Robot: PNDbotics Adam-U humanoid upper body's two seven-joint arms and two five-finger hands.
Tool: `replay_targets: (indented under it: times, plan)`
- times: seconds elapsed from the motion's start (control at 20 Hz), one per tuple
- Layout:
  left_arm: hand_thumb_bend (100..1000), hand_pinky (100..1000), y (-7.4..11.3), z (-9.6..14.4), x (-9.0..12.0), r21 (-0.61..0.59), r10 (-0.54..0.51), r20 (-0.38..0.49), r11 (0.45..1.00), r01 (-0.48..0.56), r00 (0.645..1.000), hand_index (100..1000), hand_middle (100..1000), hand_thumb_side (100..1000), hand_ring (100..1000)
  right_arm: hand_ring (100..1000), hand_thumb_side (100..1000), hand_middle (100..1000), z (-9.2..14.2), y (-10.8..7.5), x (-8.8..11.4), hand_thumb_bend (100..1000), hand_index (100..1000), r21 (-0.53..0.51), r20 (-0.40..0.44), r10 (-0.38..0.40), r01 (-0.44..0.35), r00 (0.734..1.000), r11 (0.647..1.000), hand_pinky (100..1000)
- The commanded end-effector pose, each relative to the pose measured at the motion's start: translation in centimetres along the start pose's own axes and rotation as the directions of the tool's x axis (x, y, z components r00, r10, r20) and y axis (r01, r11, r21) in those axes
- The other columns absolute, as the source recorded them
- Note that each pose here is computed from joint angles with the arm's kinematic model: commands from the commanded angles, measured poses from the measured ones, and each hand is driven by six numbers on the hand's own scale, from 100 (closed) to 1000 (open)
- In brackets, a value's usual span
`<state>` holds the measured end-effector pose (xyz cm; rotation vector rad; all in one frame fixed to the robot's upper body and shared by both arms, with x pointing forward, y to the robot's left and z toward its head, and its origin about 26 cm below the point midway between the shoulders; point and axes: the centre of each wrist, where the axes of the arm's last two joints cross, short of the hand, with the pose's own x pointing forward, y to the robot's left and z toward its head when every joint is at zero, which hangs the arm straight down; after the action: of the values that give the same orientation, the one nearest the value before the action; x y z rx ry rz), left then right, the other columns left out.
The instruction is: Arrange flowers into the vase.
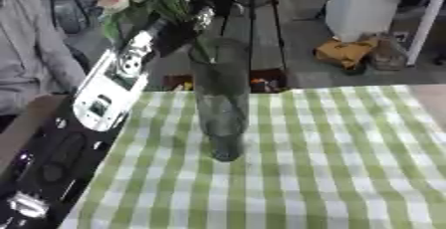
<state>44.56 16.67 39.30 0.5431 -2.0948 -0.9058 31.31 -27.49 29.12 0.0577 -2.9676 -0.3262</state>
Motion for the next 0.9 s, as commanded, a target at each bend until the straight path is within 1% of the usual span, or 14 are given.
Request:
replay_targets:
  times: [0.05, 0.4, 0.55, 0.75, 0.8, 0.9]
  plan:
    - [100, 705, 1.94, 0.06, 0.64, -0.011, -0.035, 0.007, 0.999, 0.035, 0.999, 1000, 1000, 845, 1000, 745, 843, 721, -0.54, 0.11, 0.48, 100, 787, 0.010, 0.023, 0.002, -0.002, 1.000, 1.000, 654]
    - [100, 734, 1.72, 0.12, 0.30, -0.118, -0.094, -0.023, 0.989, 0.090, 0.995, 1000, 1000, 785, 1000, 744, 835, 720, -0.46, 0.19, 0.44, 100, 787, 0.002, 0.022, -0.003, 0.003, 1.000, 1.000, 654]
    - [100, 744, 1.47, 0.12, 0.00, -0.166, -0.115, -0.043, 0.980, 0.106, 0.992, 1000, 1000, 780, 1000, 744, 832, 720, -0.43, 0.25, 0.42, 100, 787, -0.001, 0.022, -0.006, 0.006, 1.000, 1.000, 654]
    - [154, 748, 1.59, 0.15, -0.11, -0.195, -0.120, -0.053, 0.975, 0.107, 0.991, 1000, 1000, 810, 1000, 744, 829, 720, -0.35, 0.25, 0.40, 100, 787, -0.002, 0.018, -0.005, 0.005, 1.000, 1.000, 653]
    - [184, 752, 1.69, 0.17, -0.07, -0.197, -0.119, -0.052, 0.975, 0.107, 0.992, 1000, 1000, 830, 1000, 744, 827, 720, -0.33, 0.23, 0.40, 100, 786, -0.002, 0.017, -0.004, 0.004, 1.000, 1.000, 653]
    - [226, 758, 1.92, 0.21, -0.04, -0.206, -0.116, -0.054, 0.973, 0.103, 0.992, 1000, 1000, 828, 1000, 744, 823, 720, -0.25, 0.20, 0.38, 100, 786, -0.001, 0.013, -0.002, 0.002, 1.000, 1.000, 652]
